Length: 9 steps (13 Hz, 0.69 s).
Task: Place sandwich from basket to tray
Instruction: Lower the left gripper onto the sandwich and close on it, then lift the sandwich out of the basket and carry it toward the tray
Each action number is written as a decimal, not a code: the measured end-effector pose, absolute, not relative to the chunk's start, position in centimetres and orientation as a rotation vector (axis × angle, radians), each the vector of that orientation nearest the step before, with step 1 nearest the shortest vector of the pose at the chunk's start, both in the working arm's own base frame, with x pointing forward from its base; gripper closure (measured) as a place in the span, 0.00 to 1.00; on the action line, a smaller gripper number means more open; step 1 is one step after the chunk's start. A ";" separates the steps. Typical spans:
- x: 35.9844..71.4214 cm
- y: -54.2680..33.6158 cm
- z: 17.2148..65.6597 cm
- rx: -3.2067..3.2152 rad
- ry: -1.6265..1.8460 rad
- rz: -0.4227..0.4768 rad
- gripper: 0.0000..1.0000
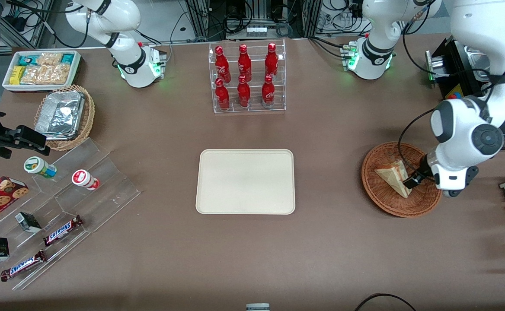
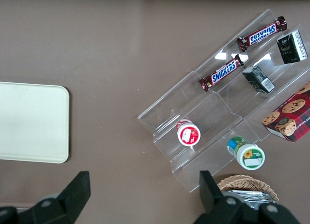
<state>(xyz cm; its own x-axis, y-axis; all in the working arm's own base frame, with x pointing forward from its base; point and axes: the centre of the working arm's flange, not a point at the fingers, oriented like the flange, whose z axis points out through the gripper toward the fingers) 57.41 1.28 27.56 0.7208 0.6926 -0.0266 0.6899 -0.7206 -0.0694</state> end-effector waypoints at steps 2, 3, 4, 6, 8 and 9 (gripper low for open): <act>57.4 0.9 25.9 -2.861 -1.176 0.049 0.00; 57.1 0.9 25.0 -2.864 -1.180 0.036 0.00; 56.8 0.8 24.0 -2.865 -1.184 0.035 0.00; 56.1 0.5 22.4 -2.863 -1.190 0.064 0.00; 55.9 0.0 21.7 -2.863 -1.180 0.083 0.02; 55.9 -0.3 21.4 -2.863 -1.173 0.089 0.07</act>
